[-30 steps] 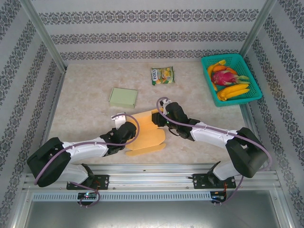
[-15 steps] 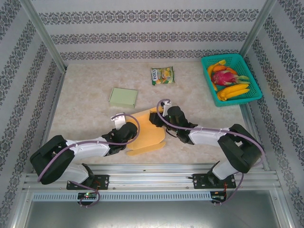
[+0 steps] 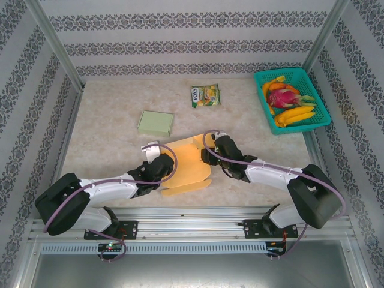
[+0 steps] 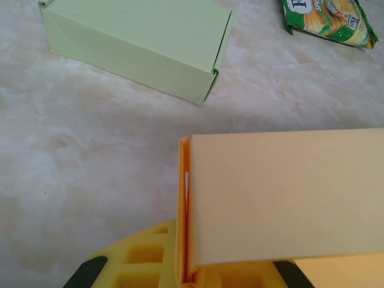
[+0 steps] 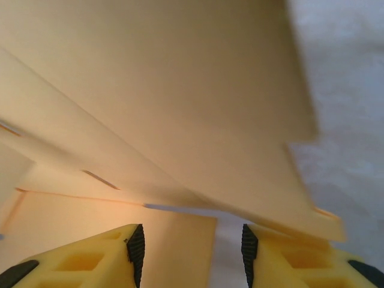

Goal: Fold the paper box

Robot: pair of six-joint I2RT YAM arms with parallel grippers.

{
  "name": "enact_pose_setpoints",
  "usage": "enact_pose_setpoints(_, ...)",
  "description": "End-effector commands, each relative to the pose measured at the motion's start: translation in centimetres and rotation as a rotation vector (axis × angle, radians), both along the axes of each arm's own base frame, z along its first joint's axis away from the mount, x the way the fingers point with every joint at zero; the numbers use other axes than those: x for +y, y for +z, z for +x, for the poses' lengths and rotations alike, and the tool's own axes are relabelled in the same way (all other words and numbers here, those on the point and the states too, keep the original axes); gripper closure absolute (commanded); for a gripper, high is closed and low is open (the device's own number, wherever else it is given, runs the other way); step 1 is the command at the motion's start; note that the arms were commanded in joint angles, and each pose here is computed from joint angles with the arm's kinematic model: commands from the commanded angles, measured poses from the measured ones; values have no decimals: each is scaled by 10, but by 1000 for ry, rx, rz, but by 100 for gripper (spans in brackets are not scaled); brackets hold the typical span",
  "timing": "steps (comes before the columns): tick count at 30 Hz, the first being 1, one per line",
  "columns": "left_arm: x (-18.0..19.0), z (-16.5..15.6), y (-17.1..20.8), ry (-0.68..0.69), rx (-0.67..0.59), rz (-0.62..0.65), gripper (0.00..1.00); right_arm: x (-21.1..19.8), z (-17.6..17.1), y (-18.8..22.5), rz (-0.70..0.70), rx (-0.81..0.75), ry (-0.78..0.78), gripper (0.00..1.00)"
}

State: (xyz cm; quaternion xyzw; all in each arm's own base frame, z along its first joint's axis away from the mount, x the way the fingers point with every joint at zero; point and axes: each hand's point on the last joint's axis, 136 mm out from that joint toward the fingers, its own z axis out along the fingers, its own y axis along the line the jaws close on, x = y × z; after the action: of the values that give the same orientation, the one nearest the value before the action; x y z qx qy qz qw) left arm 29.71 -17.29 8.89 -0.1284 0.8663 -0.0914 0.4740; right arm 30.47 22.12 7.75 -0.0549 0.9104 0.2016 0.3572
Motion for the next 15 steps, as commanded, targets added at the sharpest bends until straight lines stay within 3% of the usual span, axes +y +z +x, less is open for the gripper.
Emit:
enact_pose_setpoints(1,-8,5,18,-5,-41,-23,100,-11,7,-1,-77,7,-31,52)
enact_pose_setpoints(4,-8,5,18,-5,-41,-27,100,-3,7,-2,-46,19,-6,53)
enact_pose_setpoints(8,-10,6,16,-7,-34,-25,100,11,4,0,23,39,35,67)
enact_pose_setpoints(15,-10,9,8,7,-19,6,100,35,-3,14,142,100,101,68)
